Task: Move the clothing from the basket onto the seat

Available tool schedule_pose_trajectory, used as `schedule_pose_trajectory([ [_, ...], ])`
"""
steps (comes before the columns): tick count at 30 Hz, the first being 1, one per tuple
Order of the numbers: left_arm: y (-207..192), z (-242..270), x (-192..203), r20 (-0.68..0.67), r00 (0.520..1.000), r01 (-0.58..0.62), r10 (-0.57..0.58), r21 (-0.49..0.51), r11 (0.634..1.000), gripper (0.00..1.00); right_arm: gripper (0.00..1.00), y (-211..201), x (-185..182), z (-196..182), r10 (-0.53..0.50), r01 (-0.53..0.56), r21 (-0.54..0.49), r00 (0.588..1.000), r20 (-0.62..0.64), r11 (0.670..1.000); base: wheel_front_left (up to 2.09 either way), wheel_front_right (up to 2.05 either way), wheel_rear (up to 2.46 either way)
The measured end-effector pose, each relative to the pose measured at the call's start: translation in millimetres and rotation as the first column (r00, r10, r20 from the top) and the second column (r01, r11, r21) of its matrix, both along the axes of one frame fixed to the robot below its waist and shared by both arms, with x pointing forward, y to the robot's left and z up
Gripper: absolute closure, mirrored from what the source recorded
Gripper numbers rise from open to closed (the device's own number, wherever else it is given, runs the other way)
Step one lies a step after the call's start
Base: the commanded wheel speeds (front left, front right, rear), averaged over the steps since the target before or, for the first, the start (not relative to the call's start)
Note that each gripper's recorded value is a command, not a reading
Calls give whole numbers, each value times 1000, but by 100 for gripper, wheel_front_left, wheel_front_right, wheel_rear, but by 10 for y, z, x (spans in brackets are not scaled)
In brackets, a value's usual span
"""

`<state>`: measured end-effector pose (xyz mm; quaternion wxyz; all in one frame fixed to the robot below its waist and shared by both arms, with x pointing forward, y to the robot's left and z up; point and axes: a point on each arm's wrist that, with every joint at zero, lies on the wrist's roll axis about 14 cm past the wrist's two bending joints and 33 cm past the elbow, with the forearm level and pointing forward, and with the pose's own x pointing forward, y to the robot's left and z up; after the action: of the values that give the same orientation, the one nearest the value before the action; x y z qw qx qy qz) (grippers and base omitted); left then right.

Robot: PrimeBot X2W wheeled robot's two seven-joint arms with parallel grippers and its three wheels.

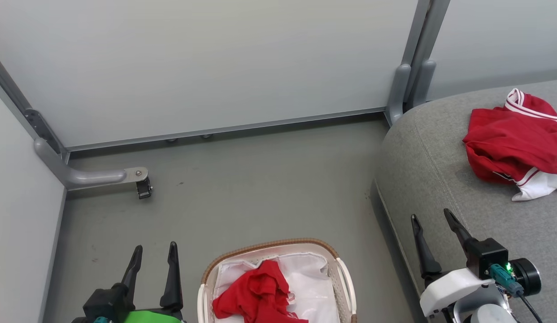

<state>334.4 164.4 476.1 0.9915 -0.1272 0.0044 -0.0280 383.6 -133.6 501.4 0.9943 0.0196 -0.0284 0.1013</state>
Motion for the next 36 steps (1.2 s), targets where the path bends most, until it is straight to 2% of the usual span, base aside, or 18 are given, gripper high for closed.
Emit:
schedule_pose_trajectory([
  [28,-54,-51,6,-17,1000,13,-13,-6,1000,0,0,22,1,23,3,-3,41,1000,2,999,0,0,0],
  [36,-434,-156,177,-50,988,151,-149,43,988,0,0,-24,140,64,-10,10,22,1000,20,1000,0,0,0],
])
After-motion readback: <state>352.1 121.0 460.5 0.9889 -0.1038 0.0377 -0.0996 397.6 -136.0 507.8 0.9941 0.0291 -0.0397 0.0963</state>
